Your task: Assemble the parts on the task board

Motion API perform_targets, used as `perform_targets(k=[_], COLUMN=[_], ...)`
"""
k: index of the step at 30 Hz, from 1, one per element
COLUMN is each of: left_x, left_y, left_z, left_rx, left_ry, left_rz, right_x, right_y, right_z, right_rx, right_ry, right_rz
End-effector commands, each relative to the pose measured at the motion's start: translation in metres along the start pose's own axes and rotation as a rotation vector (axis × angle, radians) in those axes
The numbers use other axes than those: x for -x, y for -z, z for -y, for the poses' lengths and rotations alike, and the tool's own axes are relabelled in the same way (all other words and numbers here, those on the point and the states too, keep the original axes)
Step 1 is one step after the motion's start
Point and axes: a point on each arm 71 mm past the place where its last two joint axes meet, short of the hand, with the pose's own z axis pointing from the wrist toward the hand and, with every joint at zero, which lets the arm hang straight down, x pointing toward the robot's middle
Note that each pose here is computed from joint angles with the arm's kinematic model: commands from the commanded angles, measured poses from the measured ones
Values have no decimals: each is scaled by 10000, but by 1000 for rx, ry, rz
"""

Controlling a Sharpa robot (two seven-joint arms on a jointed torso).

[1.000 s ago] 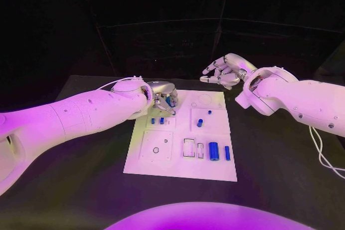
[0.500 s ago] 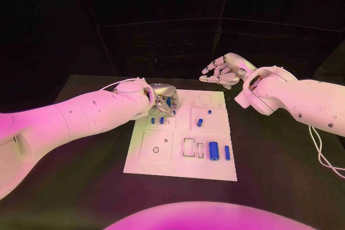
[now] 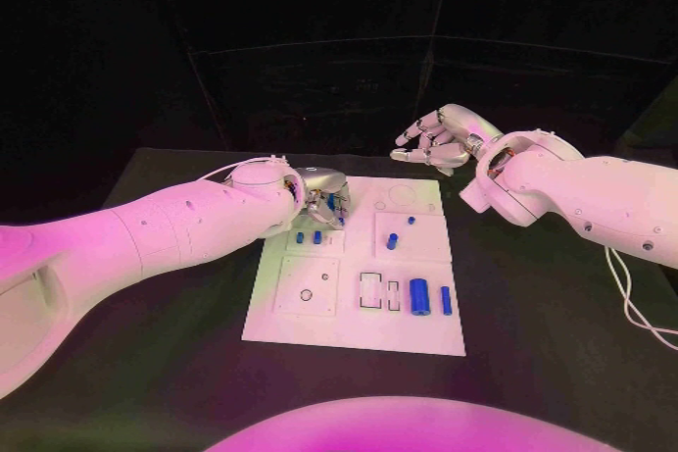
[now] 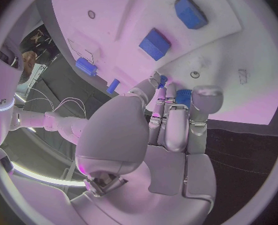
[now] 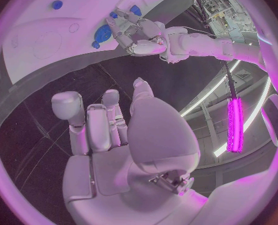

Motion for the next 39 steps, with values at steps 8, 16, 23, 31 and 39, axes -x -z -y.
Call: perform_targets(k=[8, 16, 23, 31, 39], left_x=[-33, -27, -10, 122, 178], left_y=[-22, -7, 56, 189, 342], left_z=[1, -42, -65, -98, -217], left_rx=[-2, 8, -1, -25, -5], left_ry=[-3, 1, 29, 94, 133], left_rz=[-10, 2, 33, 128, 150], right_x=[4, 2, 0, -2, 11], right_y=[-8, -10, -9, 0, 4], right_z=[-27, -28, -33, -39, -23], right_rx=[12, 12, 14, 16, 12], right_ry=[-3, -3, -3, -4, -3], right_rz=[8, 7, 7, 6, 8])
